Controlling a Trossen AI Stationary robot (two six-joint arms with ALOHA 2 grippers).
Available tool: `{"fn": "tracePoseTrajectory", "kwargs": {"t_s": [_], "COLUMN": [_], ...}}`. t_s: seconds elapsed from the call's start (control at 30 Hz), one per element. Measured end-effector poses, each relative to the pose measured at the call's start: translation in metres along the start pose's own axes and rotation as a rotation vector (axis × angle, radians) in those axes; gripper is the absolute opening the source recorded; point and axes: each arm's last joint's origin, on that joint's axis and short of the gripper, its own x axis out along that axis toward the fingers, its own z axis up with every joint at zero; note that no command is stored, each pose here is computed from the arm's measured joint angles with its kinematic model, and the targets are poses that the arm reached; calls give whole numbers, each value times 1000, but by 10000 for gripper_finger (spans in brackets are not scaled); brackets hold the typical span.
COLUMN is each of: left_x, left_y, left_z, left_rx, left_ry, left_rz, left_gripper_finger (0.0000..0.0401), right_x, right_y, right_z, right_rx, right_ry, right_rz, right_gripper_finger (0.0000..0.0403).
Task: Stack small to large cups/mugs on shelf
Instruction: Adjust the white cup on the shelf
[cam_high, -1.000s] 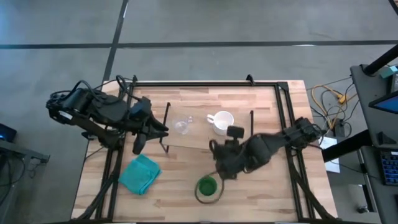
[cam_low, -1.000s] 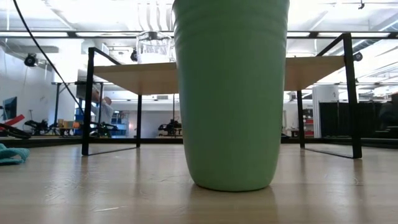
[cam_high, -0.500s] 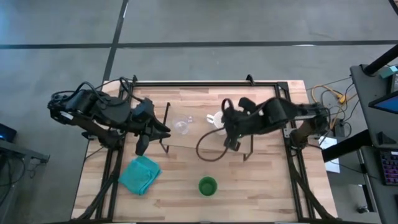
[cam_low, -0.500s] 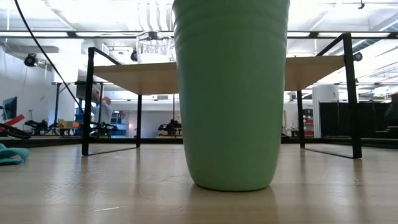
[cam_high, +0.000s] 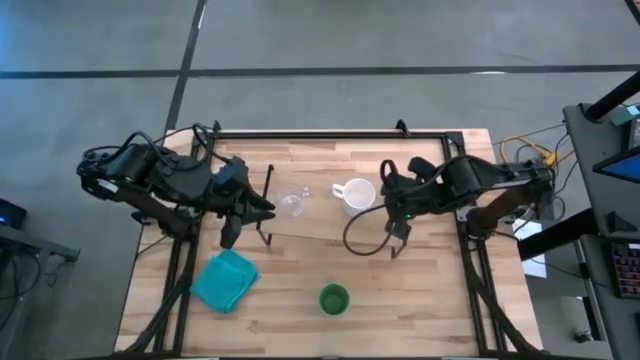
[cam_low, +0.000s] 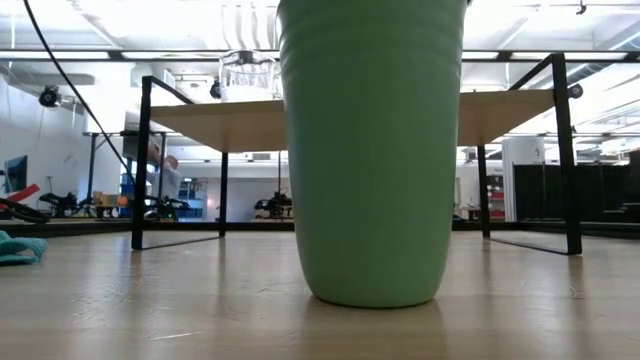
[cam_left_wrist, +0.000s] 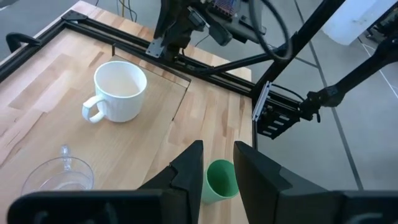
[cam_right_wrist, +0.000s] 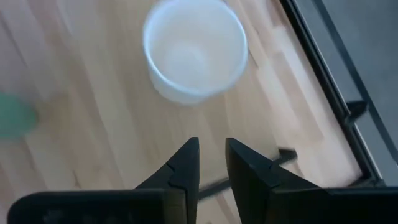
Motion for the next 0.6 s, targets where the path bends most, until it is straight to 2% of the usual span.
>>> {"fn": "tracePoseTrajectory", "kwargs": {"t_s": [0.13,0.4,0.6], "left_x": [0,3,3], "left_y": [0,0,0], "left_z": [0,0,0], "left_rx": [0,-1,-3], "left_ry": [-1,-10,-10], "left_rz": [0,24,24], "left_gripper_finger": [75,75,75], "right_x": [8,34,56], "right_y": [-5,0,1], "right_z": [-15,-27,-24], "right_rx": [-5,-52,-12], "right_ry": [43,46,-7], "right_rz": [5,9,-34], "right_gripper_finger": [73,73,73]}}
